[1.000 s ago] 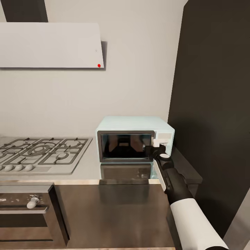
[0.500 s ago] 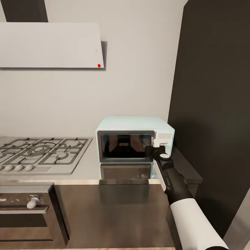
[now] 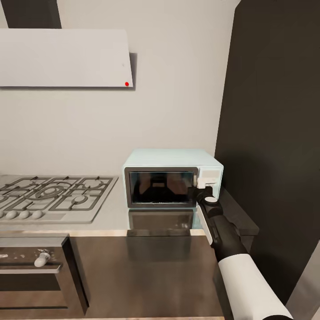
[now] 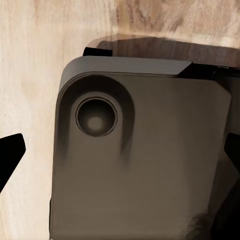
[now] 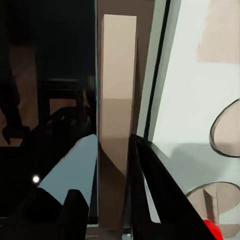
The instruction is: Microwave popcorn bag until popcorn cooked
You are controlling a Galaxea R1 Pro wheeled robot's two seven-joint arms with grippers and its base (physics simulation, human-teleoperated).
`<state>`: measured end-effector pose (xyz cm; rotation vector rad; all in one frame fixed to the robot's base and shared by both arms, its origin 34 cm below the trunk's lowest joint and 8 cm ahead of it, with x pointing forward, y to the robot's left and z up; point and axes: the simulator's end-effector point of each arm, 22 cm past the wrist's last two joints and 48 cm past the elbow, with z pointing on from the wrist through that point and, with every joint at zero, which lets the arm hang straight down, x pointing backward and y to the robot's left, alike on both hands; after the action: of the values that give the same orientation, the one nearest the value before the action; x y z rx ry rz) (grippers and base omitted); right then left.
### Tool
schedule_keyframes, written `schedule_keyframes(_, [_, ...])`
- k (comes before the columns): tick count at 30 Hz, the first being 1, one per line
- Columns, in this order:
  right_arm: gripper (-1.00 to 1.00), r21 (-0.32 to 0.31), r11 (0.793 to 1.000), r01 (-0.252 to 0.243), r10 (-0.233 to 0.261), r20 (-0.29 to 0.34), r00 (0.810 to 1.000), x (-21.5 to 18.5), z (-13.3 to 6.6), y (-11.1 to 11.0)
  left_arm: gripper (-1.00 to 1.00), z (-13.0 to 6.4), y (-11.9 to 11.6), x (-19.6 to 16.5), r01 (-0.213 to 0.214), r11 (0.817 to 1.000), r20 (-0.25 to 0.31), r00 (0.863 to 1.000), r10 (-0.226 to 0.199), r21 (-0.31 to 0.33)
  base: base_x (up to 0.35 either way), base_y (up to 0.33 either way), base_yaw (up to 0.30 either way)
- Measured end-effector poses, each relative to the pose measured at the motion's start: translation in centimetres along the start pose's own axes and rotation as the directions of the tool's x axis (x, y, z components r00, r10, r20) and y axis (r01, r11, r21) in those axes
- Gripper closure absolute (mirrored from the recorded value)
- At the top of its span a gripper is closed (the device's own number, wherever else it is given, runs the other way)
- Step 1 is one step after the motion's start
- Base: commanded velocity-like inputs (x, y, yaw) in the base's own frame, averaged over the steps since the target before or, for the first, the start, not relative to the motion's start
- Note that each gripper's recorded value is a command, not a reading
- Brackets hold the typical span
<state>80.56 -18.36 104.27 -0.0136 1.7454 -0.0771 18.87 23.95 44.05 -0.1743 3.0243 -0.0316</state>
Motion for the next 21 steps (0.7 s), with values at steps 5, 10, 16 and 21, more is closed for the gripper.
schedule_keyframes(5, [1.00, -0.003, 1.000, 0.000, 0.000, 0.000, 1.000, 0.0, 0.0, 0.1, -1.00, 0.0, 0.0, 0.0, 0.001, 1.000, -0.001, 1.000, -0.001, -0.001, -0.235, 0.000, 0.000])
schedule_keyframes(10, [1.00, -0.019, 1.000, -0.020, 0.020, 0.000, 1.000, 0.0, 0.0, 0.6, -1.00, 0.0, 0.0, 0.0, 0.001, 1.000, 0.000, 1.000, -0.001, -0.001, -0.236, 0.000, 0.000])
schedule_keyframes(16, [1.00, -0.030, 0.999, -0.031, 0.031, 0.001, 1.000, 0.0, 0.0, 0.9, -1.00, 0.0, 0.0, 0.0, 0.002, 1.000, 0.000, 1.000, -0.002, 0.000, -0.098, 0.000, 0.000])
schedule_keyframes(21, [1.00, -0.037, 0.999, -0.038, 0.038, 0.000, 0.999, 0.0, 0.0, 1.1, -1.00, 0.0, 0.0, 0.0, 0.002, 1.000, 0.000, 1.000, -0.002, 0.000, -0.071, 0.000, 0.000])
